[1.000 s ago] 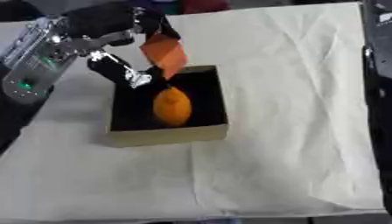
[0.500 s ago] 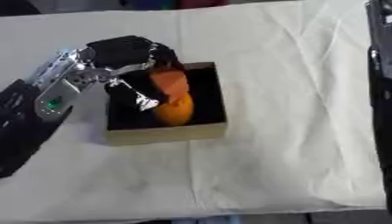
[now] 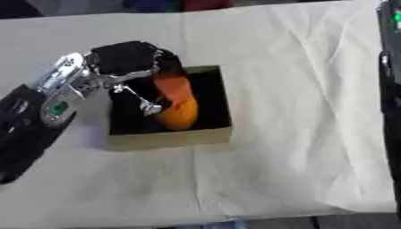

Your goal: Pick up objects on the table and place them in the box.

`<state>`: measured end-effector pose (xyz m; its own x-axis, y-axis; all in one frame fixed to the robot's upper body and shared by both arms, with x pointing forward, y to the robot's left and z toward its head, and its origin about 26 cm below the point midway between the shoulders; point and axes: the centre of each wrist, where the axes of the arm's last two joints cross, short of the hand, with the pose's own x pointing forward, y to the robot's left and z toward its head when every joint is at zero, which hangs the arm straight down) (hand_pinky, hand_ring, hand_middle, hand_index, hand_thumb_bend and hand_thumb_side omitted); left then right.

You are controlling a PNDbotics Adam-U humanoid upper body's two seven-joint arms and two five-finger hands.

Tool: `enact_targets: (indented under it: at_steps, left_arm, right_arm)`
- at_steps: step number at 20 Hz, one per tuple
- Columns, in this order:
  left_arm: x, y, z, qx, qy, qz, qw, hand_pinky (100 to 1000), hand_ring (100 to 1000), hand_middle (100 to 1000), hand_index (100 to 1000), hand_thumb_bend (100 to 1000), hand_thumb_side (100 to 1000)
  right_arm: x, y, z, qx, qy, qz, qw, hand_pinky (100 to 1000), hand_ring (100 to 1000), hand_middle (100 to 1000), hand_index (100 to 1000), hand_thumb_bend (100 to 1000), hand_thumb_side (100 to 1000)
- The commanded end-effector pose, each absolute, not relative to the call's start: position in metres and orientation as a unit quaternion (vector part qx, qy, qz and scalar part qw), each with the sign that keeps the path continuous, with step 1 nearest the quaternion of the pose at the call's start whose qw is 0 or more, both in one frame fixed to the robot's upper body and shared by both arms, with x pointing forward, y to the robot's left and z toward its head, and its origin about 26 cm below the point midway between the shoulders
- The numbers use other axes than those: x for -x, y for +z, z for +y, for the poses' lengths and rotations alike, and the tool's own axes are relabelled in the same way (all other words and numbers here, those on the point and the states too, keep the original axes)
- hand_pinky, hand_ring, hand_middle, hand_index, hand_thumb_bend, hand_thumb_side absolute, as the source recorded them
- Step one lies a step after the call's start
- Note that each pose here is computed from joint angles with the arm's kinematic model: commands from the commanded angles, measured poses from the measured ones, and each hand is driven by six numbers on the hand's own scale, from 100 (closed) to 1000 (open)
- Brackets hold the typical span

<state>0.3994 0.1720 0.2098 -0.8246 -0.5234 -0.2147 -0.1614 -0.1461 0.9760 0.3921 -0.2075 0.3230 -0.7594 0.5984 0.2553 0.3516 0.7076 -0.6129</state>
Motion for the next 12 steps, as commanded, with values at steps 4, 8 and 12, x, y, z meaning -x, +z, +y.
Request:
enact_targets:
  at_steps: [4,8,12]
  left_arm:
    - [-0.391,0.23,0.177,-0.287,-0.745,-0.595,0.096,742,749,793,893,280,687]
    - [-0.387,0.237,0.182,-0.311,-0.751,-0.575,0.095,776,793,816,910,544,814]
    - [-0.383,0.242,0.183,-0.344,-0.738,-0.574,0.089,772,801,816,913,611,792]
  right_arm:
    - [-0.386,0.335,-0.212,0.274,0.27,-0.899,0.207,801,651,643,698,106,783]
    - [-0.387,0.335,-0.213,0.275,0.272,-0.898,0.209,801,651,642,698,103,784]
    - [-0.387,0.334,-0.213,0.276,0.273,-0.898,0.209,801,650,642,697,104,784]
